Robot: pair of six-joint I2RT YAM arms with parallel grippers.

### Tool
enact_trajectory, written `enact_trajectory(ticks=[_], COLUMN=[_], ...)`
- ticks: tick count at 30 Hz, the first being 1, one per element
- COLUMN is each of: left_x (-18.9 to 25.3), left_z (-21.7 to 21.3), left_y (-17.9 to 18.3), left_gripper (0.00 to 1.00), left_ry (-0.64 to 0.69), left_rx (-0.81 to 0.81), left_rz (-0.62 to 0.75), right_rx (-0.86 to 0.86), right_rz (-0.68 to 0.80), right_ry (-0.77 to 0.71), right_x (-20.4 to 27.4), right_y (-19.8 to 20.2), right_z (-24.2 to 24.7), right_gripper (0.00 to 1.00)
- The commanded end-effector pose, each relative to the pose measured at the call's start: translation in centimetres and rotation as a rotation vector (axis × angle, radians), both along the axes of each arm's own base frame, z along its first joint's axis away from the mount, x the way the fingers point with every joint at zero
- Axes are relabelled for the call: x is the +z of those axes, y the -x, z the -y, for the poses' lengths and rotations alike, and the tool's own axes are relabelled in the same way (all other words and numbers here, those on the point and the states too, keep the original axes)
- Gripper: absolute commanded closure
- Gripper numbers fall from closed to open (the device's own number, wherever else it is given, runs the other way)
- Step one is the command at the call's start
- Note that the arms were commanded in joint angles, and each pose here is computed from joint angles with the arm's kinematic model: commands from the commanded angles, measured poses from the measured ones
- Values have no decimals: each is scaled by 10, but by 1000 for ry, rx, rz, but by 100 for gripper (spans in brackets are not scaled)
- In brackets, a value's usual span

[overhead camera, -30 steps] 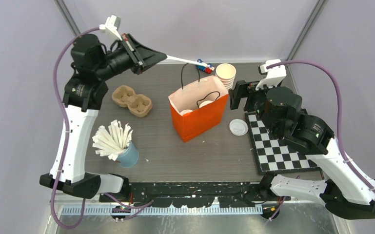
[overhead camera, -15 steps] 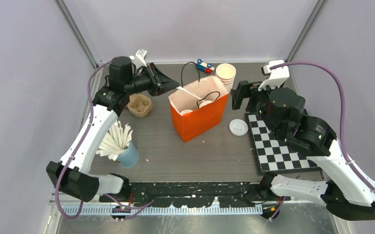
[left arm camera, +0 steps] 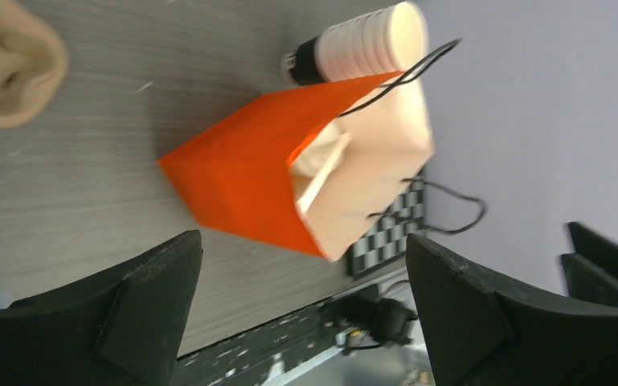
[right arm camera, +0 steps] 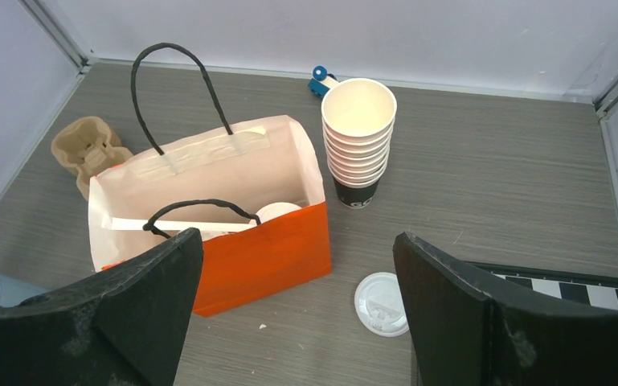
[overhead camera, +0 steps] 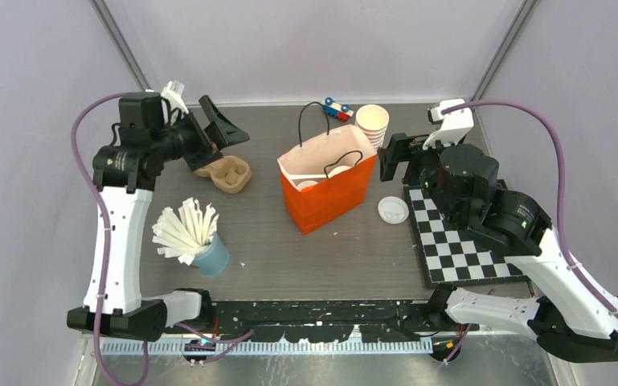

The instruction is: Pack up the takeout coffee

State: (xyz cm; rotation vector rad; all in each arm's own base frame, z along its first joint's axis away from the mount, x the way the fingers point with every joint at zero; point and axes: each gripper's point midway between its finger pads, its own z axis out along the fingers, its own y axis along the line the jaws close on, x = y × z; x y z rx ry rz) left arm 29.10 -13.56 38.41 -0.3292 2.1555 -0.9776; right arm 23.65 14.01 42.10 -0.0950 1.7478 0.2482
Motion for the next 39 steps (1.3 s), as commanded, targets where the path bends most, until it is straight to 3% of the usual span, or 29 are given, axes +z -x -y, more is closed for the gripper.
enact_trajectory(ticks=[1,4,11,17,23,28,39], left_x=[-44,-57,-65,-105,-112,-109,-125], left_z=[-45,-67,-94,-97,-109,-133,-133], left_y=[50,65,84,93,95,104,83], left_gripper=[0,0,2,23,48,43,56], left_ry=[-290,-383,-481,-462,-474,-532,-454], left_rx=[63,131,239,288,384,510,595], left_rz=[-173,-232,-229,-394,-402,-386,-410], right_rx=[8,16,27,15,5,0,16], right_rz=[10,3,-13,-14,-15,-17,-20], right_ry=[-42,-38,-46,-47,-55,-44,-36], right_x=[8,5,0,-2,-4,-7,-11], right_y=[-2,-2,-2,-1,2,2,1], right_z=[-5,-8,-12,-8,-3,-2,-6], right_gripper=[8,8,9,9,9,9,9])
